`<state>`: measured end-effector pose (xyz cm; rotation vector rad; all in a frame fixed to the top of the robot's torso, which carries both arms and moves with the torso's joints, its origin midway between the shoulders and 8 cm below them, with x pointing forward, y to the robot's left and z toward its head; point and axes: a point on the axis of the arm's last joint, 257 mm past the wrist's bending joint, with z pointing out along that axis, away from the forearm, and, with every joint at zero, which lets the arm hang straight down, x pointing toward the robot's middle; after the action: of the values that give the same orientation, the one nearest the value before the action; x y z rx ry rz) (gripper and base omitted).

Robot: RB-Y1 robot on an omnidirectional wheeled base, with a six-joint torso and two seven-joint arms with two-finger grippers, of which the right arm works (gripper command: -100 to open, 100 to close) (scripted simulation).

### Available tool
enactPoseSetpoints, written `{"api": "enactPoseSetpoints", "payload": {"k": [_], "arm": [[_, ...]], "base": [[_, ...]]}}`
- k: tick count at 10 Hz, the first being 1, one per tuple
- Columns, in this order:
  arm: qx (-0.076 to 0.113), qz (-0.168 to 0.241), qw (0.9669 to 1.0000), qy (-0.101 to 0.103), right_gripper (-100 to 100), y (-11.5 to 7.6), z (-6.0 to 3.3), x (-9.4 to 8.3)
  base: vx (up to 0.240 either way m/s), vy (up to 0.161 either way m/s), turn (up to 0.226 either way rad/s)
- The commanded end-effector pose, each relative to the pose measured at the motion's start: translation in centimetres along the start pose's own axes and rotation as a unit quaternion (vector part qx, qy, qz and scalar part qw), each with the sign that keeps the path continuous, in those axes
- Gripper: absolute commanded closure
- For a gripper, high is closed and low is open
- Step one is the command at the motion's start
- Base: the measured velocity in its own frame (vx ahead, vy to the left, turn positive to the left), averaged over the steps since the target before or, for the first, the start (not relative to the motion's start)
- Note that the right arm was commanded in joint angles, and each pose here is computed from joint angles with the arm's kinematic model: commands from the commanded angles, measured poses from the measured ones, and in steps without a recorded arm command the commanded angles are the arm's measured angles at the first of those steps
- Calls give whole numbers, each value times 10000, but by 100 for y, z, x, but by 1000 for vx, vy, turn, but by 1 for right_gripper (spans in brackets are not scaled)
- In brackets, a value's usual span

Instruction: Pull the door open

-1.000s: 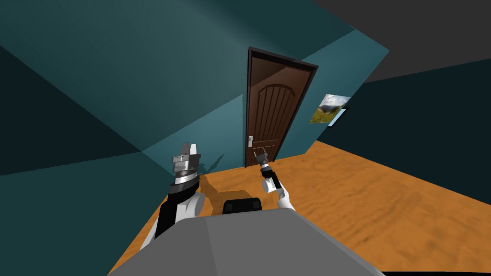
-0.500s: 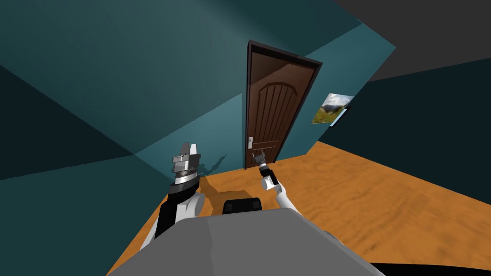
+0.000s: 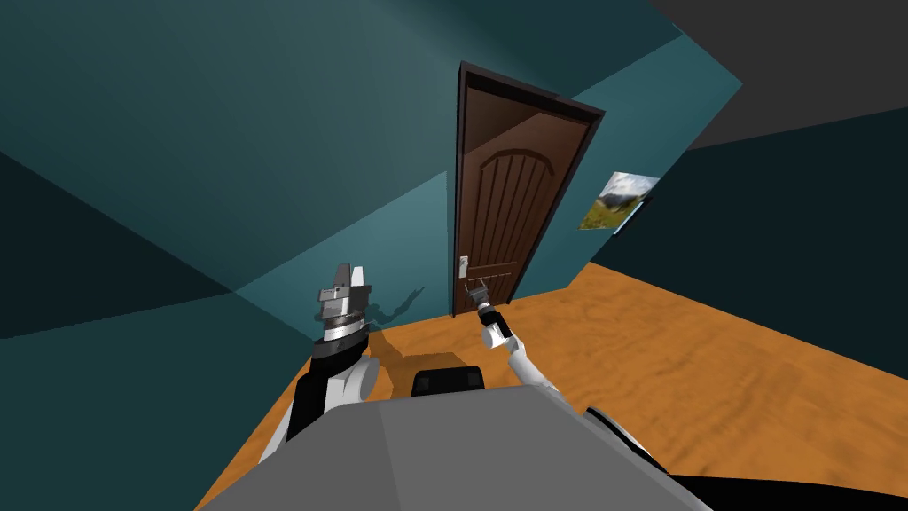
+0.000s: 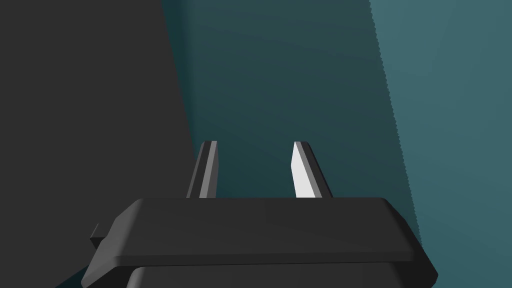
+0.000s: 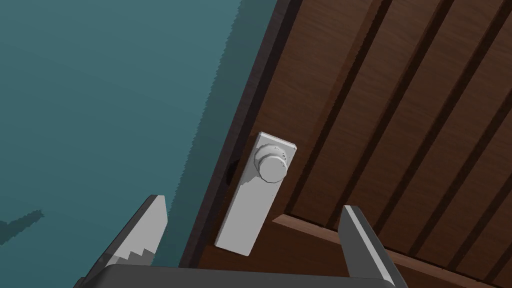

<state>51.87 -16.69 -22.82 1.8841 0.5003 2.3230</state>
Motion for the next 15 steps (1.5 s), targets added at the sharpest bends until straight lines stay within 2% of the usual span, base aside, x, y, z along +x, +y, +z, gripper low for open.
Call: {"api": "enactPoseSetpoints", "payload": {"k": [1, 2, 7, 11, 12, 15], "arm": [[54, 242, 9996, -107, -100, -20, 49, -113], [54, 242, 9996, -107, -100, -20, 49, -113], [146, 829, 9956, -406, -100, -24, 133, -396], [152, 1184, 9910, -608, -100, 15, 184, -579], [140, 1331, 9885, -696, -100, 43, 205, -657], [104, 1561, 9841, -836, -100, 102, 239, -781]], "base": [[100, 6, -6], [64, 0, -3], [81, -4, -7], [82, 1, -5], [92, -9, -11], [91, 0, -6]]}}
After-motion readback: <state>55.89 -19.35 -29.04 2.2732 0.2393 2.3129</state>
